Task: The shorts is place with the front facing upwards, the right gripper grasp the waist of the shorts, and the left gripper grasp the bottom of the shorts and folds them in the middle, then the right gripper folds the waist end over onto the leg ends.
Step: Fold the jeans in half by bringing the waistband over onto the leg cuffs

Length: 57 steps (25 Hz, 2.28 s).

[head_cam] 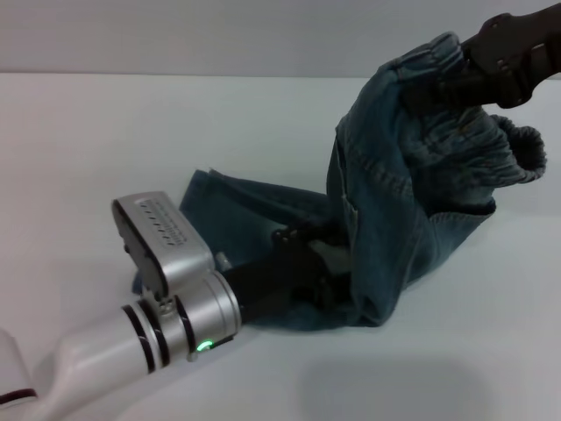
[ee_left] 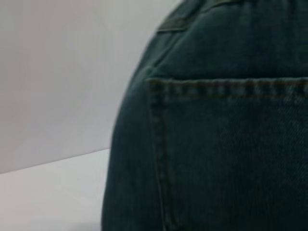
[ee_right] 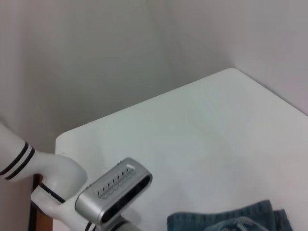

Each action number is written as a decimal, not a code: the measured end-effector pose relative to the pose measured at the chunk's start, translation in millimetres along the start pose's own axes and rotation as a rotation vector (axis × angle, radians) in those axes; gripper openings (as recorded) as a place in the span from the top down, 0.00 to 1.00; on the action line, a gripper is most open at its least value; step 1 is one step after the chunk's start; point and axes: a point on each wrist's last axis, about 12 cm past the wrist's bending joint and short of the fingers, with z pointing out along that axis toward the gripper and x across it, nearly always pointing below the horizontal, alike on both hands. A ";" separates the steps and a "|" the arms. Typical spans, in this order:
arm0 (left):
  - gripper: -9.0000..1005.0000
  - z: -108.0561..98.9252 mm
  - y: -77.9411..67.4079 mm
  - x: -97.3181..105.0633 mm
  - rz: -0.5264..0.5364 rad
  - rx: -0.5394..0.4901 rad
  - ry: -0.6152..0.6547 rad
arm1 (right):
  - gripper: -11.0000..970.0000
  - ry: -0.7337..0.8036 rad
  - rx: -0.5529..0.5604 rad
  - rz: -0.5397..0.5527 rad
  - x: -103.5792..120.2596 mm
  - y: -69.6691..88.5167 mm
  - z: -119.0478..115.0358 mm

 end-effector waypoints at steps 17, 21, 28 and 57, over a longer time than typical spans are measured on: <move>0.20 -20.3 19.1 6.8 -0.023 -0.195 -0.047 | 0.92 0.052 -0.052 -0.002 3.8 -6.7 19.6; 0.20 -48.5 47.1 7.8 -0.046 -0.296 -0.078 | 0.92 0.062 -0.050 0.003 5.1 -8.4 20.9; 0.20 -84.7 75.9 3.6 -0.062 -0.429 -0.145 | 0.92 0.076 -0.093 0.025 12.6 -11.7 45.7; 0.20 -101.1 96.7 -1.4 -0.039 -0.549 -0.157 | 0.44 0.111 -0.172 -0.131 -2.6 -0.1 163.3</move>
